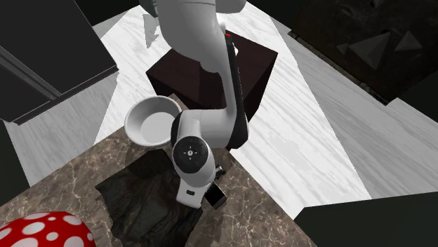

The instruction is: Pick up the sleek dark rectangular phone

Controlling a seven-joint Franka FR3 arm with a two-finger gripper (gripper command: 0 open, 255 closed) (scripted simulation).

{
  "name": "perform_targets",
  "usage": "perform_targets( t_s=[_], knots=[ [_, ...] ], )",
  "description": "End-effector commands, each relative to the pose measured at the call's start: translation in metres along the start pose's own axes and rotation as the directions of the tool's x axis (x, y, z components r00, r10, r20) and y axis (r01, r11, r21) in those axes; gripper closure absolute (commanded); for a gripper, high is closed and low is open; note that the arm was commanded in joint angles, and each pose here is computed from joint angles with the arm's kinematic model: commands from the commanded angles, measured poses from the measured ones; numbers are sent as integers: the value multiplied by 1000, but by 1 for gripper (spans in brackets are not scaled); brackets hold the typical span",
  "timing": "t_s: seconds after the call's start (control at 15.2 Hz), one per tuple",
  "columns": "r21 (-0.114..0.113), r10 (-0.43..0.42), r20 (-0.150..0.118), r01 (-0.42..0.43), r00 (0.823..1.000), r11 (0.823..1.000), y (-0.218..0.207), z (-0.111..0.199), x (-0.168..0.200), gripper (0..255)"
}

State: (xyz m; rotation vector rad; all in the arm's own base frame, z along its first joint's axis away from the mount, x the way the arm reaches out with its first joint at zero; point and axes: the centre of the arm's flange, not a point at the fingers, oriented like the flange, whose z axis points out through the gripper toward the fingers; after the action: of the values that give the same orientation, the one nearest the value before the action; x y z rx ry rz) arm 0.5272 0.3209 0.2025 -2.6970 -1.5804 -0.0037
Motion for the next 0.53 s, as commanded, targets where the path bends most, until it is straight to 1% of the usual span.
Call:
perform_targets(
  t_s=[0.0, 0.13, 0.26, 0.33, 0.46],
  knots=[
    [0, -1, -1, 1, 1000, 1000, 0, 10, 1, 0],
    [0, -1, -1, 1, 1000, 1000, 0, 21, 1, 0],
    [0, -1, -1, 1, 1000, 1000, 0, 24, 1, 0],
    [0, -1, -1, 1, 1000, 1000, -1, 24, 1, 255],
    [0, -1, 0, 1, 1000, 1000, 0, 24, 0, 255]
  ],
)
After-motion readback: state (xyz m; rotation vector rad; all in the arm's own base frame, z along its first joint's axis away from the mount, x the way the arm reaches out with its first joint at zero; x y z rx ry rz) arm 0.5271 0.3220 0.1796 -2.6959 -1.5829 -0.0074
